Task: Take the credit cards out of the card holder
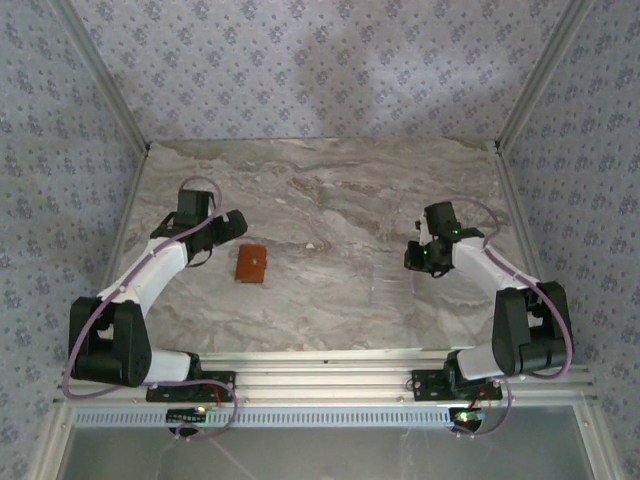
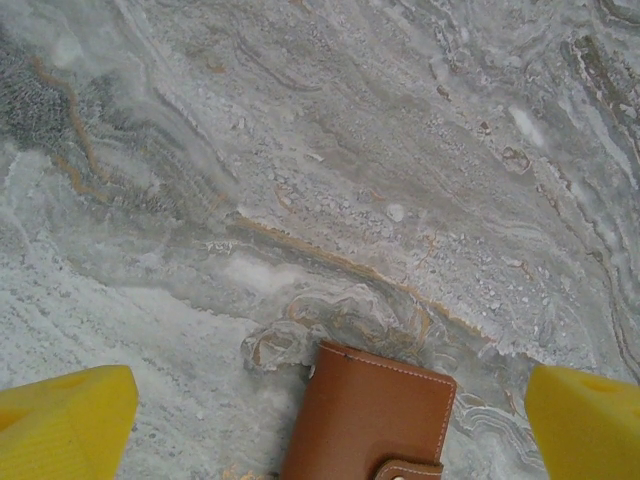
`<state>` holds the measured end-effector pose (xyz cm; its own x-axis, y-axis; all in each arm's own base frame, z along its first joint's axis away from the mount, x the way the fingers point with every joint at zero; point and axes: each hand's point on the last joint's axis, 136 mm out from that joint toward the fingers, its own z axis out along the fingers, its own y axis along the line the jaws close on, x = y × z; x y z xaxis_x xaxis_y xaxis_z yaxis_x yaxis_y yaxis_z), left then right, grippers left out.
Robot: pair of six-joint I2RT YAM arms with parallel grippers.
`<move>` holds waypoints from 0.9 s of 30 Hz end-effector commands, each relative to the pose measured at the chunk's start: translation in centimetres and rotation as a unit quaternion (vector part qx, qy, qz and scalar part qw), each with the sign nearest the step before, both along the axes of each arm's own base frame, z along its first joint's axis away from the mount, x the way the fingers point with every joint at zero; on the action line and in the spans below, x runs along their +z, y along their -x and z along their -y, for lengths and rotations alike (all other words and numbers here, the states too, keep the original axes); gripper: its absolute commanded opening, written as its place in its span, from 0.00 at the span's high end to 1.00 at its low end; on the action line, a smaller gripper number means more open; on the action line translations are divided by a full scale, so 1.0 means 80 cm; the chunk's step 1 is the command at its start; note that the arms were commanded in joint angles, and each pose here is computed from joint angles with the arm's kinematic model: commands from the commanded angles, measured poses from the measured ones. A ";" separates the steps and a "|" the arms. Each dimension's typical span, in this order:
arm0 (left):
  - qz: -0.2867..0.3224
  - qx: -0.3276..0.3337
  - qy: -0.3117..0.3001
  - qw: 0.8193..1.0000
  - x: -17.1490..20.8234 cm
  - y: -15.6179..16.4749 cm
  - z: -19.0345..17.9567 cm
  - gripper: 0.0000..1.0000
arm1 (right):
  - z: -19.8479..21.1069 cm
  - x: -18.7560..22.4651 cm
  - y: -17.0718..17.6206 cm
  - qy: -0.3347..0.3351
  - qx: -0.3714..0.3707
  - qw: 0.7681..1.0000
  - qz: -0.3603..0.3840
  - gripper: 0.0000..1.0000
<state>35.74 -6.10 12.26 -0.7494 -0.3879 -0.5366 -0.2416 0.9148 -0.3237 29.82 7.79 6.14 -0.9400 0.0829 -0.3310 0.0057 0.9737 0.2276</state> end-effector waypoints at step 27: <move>-0.133 -0.083 0.021 0.987 -0.057 0.021 0.052 0.07 | -0.155 0.070 -0.148 0.037 0.005 0.999 0.036 1.00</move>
<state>33.87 -8.67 6.90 -0.8865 -0.3352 -0.3191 -0.2394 0.9222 -0.3038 40.97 19.55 11.98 -0.8993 0.0232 -0.4367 -0.0569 0.9839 0.1694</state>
